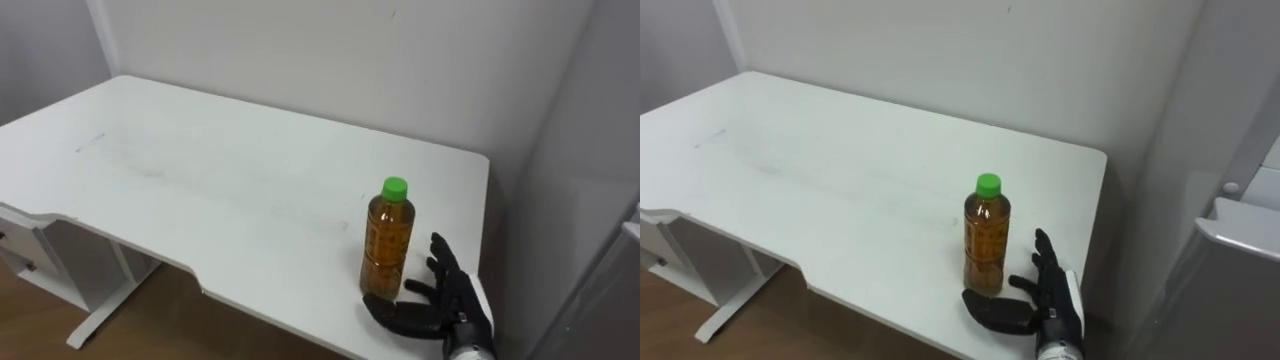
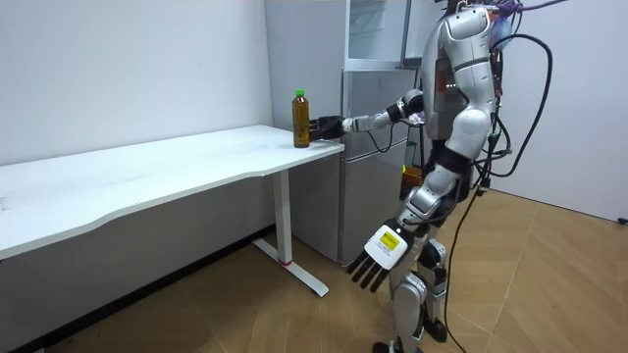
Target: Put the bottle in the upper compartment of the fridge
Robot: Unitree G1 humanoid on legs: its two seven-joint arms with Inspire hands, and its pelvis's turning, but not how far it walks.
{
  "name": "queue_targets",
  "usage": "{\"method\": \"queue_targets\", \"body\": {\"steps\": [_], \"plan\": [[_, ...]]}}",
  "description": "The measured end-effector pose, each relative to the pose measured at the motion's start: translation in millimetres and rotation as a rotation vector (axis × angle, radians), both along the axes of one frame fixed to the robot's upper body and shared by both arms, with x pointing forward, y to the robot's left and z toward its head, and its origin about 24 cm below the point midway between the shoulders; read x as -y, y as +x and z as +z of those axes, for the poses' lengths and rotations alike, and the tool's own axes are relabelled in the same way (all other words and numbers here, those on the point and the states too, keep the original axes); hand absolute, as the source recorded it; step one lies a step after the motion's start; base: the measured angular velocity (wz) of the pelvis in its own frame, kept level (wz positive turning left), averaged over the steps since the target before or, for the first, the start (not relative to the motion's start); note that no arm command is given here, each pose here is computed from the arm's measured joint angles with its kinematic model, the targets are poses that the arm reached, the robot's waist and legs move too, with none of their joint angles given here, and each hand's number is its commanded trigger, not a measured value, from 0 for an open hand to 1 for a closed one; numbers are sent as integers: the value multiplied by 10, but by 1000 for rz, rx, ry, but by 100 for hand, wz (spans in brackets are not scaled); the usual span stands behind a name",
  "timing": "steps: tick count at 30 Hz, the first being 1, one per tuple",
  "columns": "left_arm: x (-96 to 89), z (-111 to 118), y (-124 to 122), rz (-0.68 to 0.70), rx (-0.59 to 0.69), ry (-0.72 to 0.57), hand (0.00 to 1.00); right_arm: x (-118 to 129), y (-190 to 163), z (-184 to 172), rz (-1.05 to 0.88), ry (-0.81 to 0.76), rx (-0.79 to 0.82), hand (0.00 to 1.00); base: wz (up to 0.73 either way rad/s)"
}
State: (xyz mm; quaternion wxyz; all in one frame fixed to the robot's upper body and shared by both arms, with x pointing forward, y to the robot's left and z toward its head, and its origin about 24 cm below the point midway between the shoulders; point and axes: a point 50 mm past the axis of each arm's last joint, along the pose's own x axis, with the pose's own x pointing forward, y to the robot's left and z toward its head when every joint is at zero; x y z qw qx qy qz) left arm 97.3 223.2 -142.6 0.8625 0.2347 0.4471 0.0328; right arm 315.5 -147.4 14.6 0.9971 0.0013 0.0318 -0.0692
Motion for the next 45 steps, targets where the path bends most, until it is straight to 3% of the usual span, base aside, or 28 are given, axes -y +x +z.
{"method": "queue_targets", "body": {"steps": [19,30,45], "plan": [[11,-23,-56,18,-26,-9,0,-32,1,15,-24,-21,0,0,1],[16,-28,-76,5,-33,-8,0,-327,23,132,72,-11,37,0,1],[-73,-73,-290,9,-123,20,0,-385,44,267,93,11,86,0,0]]}}
